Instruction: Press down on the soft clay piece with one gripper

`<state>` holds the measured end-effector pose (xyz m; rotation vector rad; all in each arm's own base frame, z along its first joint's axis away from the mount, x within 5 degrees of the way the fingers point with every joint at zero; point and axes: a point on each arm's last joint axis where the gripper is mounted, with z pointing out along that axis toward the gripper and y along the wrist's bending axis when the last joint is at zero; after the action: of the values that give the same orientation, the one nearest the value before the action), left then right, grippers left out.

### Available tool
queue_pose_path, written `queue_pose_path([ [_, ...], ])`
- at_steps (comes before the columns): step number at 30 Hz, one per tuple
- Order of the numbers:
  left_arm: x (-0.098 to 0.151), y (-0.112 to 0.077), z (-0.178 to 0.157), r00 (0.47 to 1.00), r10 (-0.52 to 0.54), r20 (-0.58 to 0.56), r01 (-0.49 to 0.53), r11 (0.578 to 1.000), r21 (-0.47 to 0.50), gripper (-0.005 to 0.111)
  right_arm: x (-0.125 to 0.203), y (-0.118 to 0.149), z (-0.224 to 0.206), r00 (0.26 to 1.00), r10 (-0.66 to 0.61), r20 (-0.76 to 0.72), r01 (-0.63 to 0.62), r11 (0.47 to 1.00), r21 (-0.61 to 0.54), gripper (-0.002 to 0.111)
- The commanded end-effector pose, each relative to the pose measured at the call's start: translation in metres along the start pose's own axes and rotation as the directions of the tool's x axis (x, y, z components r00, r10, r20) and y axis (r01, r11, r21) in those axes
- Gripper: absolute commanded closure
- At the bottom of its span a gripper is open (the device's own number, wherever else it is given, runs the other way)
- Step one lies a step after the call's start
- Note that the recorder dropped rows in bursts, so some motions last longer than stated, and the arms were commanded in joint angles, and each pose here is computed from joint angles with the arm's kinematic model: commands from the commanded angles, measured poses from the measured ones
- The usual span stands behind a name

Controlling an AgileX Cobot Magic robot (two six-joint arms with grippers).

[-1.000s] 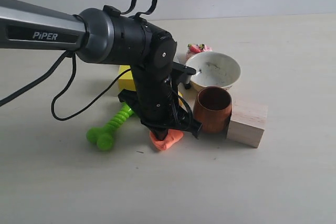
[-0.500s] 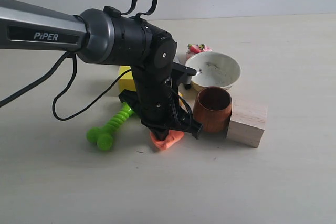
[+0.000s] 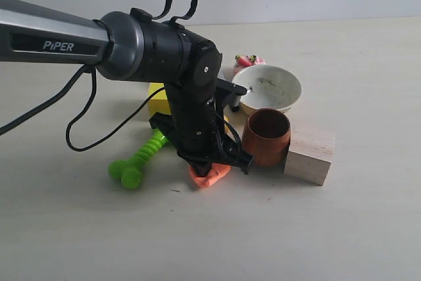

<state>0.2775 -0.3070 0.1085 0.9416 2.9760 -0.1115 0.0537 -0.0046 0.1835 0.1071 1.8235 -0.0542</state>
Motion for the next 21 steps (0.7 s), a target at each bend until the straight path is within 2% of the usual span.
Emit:
queue_pose_path([
  [1, 0.008, 0.001, 0.026, 0.997, 0.001, -0.079, -0.002, 1.0, -0.014, 0.106, 0.001, 0.0, 0.0, 1.0, -0.006, 0.009, 0.006, 1.0, 0.0, 0.108],
  [8, 0.01, 0.001, 0.026, 0.995, 0.001, -0.095, -0.003, 1.0, -0.017, 0.087, 0.001, 0.0, 0.0, 1.0, -0.006, 0.009, 0.006, 1.0, 0.0, 0.108],
  [21, 0.007, 0.0, -0.002, 1.0, 0.008, -0.027, -0.009, 1.0, -0.011, 0.086, 0.001, 0.0, 0.0, 1.0, -0.006, 0.009, 0.006, 1.0, 0.0, 0.108],
])
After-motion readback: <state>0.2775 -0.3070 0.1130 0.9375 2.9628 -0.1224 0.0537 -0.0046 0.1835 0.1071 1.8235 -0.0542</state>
